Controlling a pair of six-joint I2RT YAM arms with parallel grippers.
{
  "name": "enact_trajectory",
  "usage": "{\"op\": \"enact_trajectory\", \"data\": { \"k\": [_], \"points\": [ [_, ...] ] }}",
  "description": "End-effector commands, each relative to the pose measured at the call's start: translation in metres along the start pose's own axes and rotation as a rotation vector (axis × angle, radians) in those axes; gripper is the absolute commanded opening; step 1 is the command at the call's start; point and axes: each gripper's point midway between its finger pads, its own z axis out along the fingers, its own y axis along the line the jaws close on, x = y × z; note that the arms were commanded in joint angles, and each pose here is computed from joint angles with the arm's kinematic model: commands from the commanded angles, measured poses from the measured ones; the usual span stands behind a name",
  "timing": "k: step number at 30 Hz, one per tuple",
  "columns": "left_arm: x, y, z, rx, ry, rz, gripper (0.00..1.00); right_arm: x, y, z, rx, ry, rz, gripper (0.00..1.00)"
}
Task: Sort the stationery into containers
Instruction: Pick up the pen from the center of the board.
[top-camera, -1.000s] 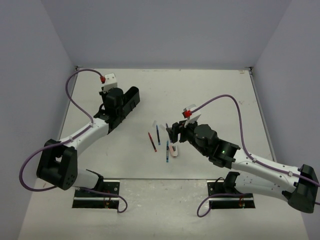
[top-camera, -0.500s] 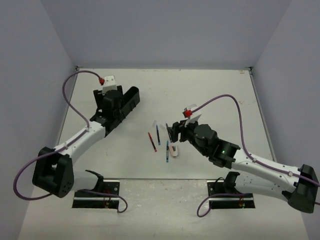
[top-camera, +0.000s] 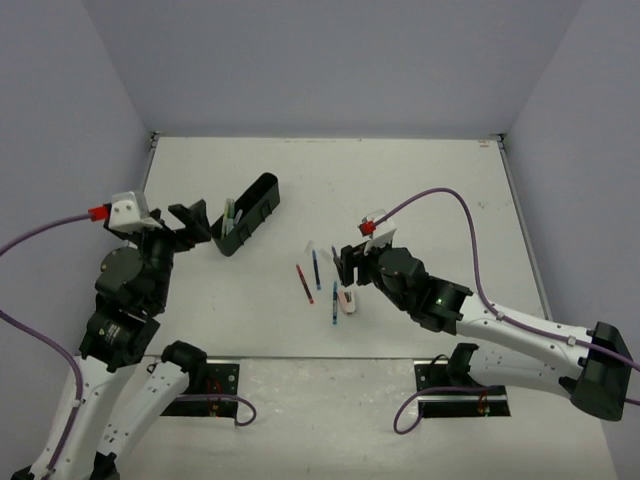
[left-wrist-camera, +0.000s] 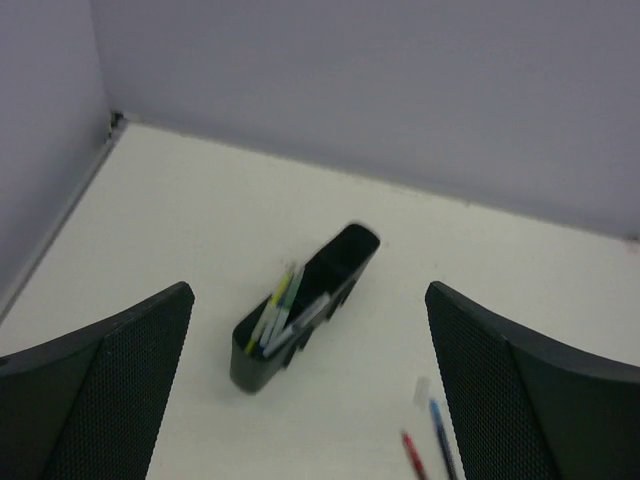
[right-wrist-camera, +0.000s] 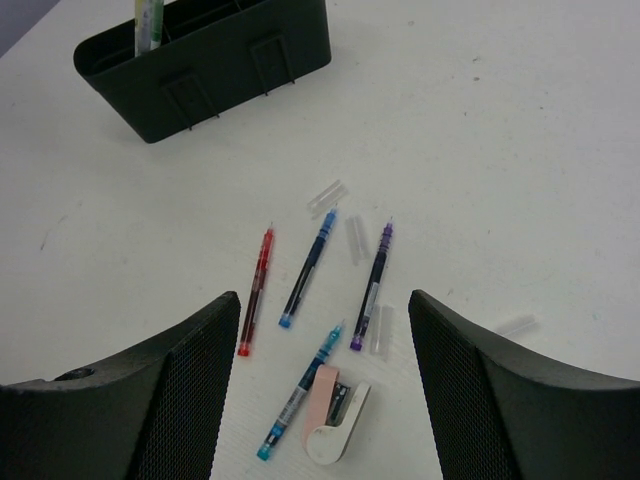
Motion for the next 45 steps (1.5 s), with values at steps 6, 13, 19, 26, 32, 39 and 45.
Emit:
{"op": "enact_trajectory", "data": {
  "k": [6, 13, 19, 26, 32, 39, 45],
  "points": [
    [0.102, 0.003, -0.001, 0.064, 0.256, 0.072, 1.0, -0.031, 0.001, -0.012, 0.004, -0.067, 0.065, 0.71],
    [0.103, 0.011, -0.002, 0.02, 0.265, 0.065, 1.0, -0.035, -0.01, -0.02, 0.033, -0.104, 0.083, 0.74],
    [0.099, 0.015, -0.005, -0.001, 0.239, 0.049, 1.0, -0.031, -0.014, -0.017, 0.063, -0.094, 0.078, 0.77],
    [0.105, 0.015, -0.002, -0.009, 0.264, 0.058, 1.0, -0.029, -0.015, -0.014, 0.08, -0.084, 0.067, 0.77],
    [0.109, 0.018, 0.002, -0.032, 0.289, 0.07, 1.0, -0.034, -0.015, -0.011, 0.09, -0.072, 0.07, 0.77],
    [0.099, 0.021, -0.004, -0.036, 0.244, 0.046, 1.0, -0.02, -0.025, -0.007, 0.143, -0.029, 0.099, 0.77],
    [0.1, 0.021, -0.004, -0.036, 0.248, 0.046, 1.0, -0.006, -0.051, 0.008, 0.176, 0.069, 0.198, 0.76]
  ]
}}
